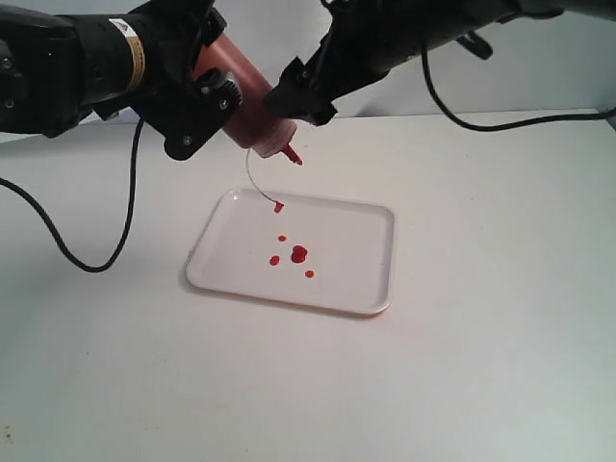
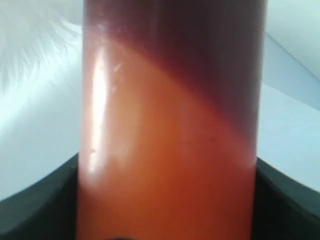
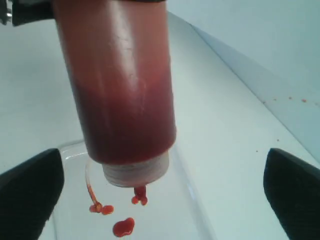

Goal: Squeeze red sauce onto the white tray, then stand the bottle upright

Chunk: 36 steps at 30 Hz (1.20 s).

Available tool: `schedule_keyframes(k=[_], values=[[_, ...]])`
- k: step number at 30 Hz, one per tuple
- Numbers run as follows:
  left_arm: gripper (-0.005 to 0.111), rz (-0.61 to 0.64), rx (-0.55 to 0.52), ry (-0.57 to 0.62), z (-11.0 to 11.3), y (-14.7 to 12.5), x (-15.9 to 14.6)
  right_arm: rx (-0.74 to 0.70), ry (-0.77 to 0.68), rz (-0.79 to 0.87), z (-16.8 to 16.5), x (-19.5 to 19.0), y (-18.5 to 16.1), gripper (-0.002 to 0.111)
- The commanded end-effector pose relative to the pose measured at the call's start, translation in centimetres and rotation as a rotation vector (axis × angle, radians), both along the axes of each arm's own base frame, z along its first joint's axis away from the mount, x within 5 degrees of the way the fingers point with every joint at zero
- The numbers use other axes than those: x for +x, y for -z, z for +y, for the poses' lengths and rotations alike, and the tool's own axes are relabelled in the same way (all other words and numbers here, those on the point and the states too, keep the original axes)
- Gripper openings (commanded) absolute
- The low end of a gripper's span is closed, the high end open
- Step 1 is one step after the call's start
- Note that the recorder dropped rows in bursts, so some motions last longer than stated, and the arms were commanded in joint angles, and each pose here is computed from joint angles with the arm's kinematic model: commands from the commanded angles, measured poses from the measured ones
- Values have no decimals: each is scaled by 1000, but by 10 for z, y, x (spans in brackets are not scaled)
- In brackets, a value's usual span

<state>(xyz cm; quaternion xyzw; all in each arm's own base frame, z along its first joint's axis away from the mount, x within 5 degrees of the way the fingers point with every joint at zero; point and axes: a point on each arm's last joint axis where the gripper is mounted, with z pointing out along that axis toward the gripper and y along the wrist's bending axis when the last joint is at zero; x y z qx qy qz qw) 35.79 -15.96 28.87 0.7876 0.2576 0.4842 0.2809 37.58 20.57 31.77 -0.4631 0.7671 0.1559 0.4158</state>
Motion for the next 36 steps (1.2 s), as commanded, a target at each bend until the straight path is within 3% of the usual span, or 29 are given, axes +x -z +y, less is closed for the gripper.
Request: schedule_keyframes(k=[1, 8, 17, 21, 25, 30, 34, 36], values=[[0, 51, -178, -117, 4, -7, -3, 53, 100, -16, -30, -2, -31, 105], [0, 98, -380, -203, 4, -6, -4, 125, 260, 133, -100, 2, -43, 105], [0, 184, -605, -214, 11, -3, -18, 316, 327, 235, -156, 7, -17, 105], [0, 230, -808, -229, 28, -11, -28, 400, 320, 225, -165, 7, -11, 105], [0, 299, -1038, -211, 45, -21, -40, 396, 287, 217, -163, 5, -9, 105], [0, 403, -1313, -169, 59, -27, -48, 456, 118, 220, -153, -4, -16, 105], [0, 518, -1689, -33, 66, -30, -53, 517, -17, 205, -144, -11, -24, 105], [0, 579, -1827, 45, 67, -30, -56, 523, -55, 206, -138, -14, -25, 105]])
